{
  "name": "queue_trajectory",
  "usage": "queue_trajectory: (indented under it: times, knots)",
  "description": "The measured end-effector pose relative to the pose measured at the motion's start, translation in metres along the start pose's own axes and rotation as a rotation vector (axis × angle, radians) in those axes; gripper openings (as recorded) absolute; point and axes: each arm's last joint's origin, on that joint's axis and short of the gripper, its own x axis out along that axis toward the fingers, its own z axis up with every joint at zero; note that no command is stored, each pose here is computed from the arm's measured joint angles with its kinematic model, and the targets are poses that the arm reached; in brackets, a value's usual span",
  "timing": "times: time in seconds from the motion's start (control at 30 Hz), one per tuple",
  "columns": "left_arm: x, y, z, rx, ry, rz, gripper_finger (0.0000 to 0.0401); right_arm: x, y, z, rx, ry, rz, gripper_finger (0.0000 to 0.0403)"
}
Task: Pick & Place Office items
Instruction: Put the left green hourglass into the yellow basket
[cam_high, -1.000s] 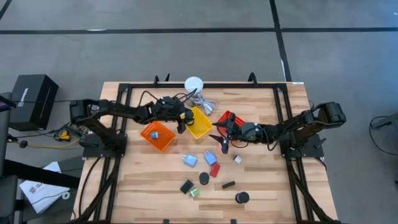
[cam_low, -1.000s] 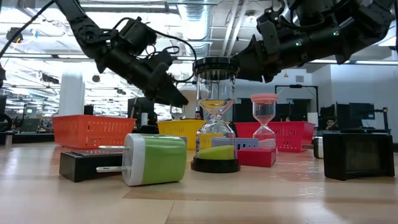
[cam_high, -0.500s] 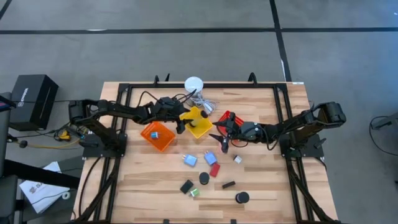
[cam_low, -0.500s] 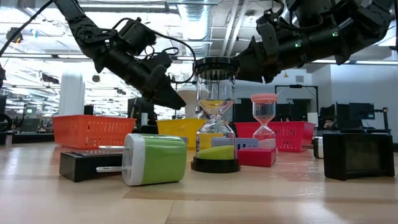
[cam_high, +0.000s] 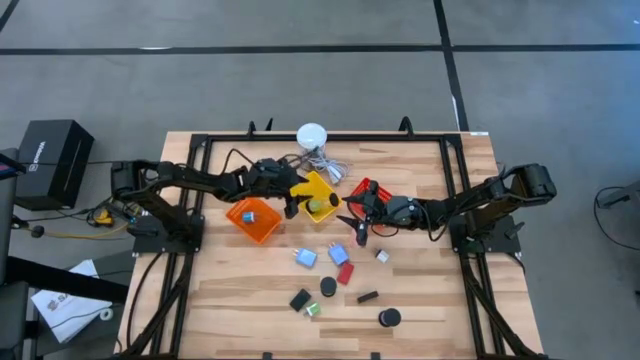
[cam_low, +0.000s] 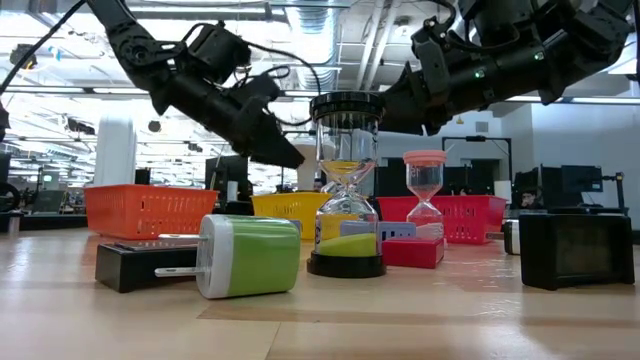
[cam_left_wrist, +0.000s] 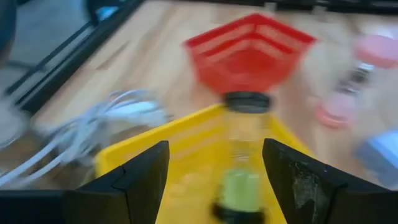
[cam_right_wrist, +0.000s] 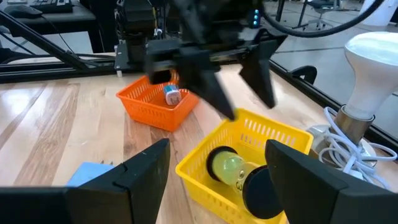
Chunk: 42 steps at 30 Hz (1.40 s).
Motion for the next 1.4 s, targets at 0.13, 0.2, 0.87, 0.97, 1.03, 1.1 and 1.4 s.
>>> queue_trajectory:
  times: [0.13,0.2,0.87,0.97,1.03,1.1,1.4]
  knots:
    - [0.001,-0.011,0.009,0.065,-0.047,-0.034,0.0262,0.0,0.0,0.0,0.0,0.001,0.0,0.0255]
    - [0.002,-0.013,0.018,0.047,-0.074,-0.042,0.0267,0.0,0.0,0.0,0.0,0.001,0.0,0.0255]
    - [0.027,-0.015,0.052,0.101,0.172,-0.077,0.0282,-0.008,0.008,0.003,-0.065,0.148,0.023,0.0255]
    - [0.039,-0.018,0.045,0.125,0.178,-0.086,0.0282,-0.007,0.007,0.003,-0.075,0.173,0.017,0.0255]
    - [0.046,-0.019,0.038,0.127,0.194,-0.083,0.0282,-0.006,0.006,0.003,-0.077,0.189,0.009,0.0255]
    - [0.049,-0.019,0.034,0.128,0.207,-0.079,0.0282,-0.007,0.005,0.001,-0.082,0.207,0.006,0.0255]
    - [0.059,-0.016,0.023,0.124,0.241,-0.068,0.0282,-0.006,0.005,0.001,-0.082,0.204,0.006,0.0255]
